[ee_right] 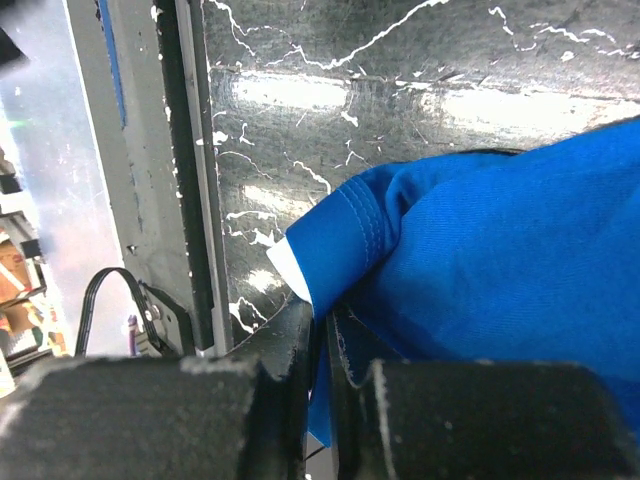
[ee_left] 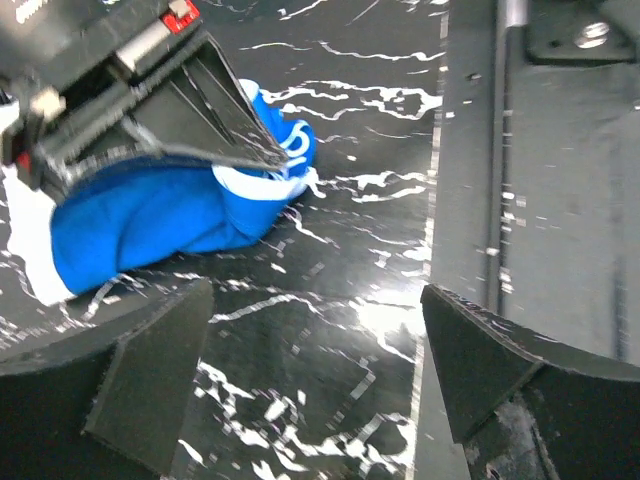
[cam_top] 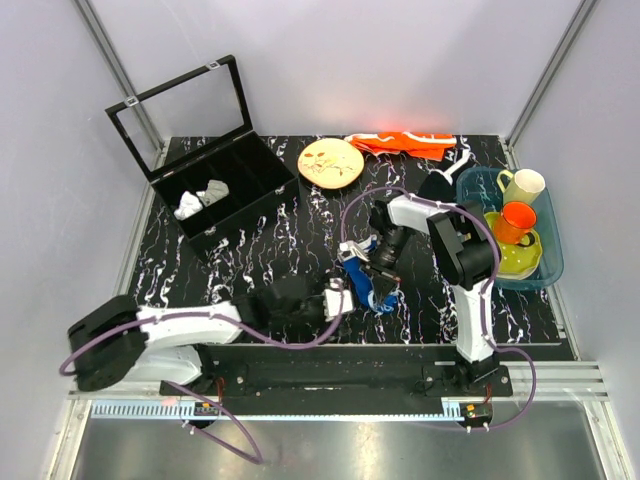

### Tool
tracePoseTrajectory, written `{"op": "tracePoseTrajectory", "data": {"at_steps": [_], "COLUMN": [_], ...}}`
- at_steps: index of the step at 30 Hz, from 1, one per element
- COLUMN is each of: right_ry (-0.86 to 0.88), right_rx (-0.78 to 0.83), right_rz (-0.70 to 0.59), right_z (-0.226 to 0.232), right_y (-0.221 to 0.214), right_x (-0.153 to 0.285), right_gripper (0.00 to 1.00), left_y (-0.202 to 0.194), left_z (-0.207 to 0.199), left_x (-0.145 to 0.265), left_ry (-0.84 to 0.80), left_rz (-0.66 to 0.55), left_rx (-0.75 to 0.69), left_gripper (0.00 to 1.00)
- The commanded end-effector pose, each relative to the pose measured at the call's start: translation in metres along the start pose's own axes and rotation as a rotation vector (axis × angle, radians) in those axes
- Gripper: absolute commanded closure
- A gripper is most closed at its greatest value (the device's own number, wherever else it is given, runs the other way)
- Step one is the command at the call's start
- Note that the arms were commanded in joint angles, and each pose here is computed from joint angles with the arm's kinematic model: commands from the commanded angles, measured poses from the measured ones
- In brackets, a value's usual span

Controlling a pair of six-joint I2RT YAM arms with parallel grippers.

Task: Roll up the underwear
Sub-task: Roll the underwear to the center of the board.

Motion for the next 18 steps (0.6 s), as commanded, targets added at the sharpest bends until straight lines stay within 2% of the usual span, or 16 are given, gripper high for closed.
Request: {"op": "tracePoseTrajectory", "data": {"at_steps": [1,2,6,9,18], "right_ry": [0.02,0.026,0.042,0.048,0.056], "right_rx": [-0.01,-0.02,-0.036,-0.039,-0.041], "right_rz": [0.0,0.007,0.01,0.001,-0.007], "right_z": [-0.006,-0.008,-0.01,-0.011,-0.011], "right_y": [0.007,0.006,0.004,0.004,0.003], "right_x": [-0.002,-0.004,-0.006,-0.006,-0.007], "right_gripper": [0.89,0.89,0.89,0.89,0.89], "left_y": [0.029,0.017,0.018,0.003,-0.012], "left_z": [0.029,0.028,0.034,0.035,0.045], "left_x": [-0.034,-0.045,-0.072,-0.085,-0.104], "left_ry": [0.101,0.09,0.107,0.105,0.157], "left_rz": [0.035,0.083,0.138,0.204,0.288], "left_rx": [-0.276,-0.291,-0.375,-0.386,-0.386], "left_gripper": [0.09,0.09,0.09,0.12,0.23]}}
Point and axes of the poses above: each gripper's point midway between its finger pads, its own x axis back along the fingers, its own z axis along the line the jaws close on, y = z × x, the point moved 5 cm from there along x, back along the fingers, and after that the axes turned 6 degrees about -x, right-handed, at the moved point
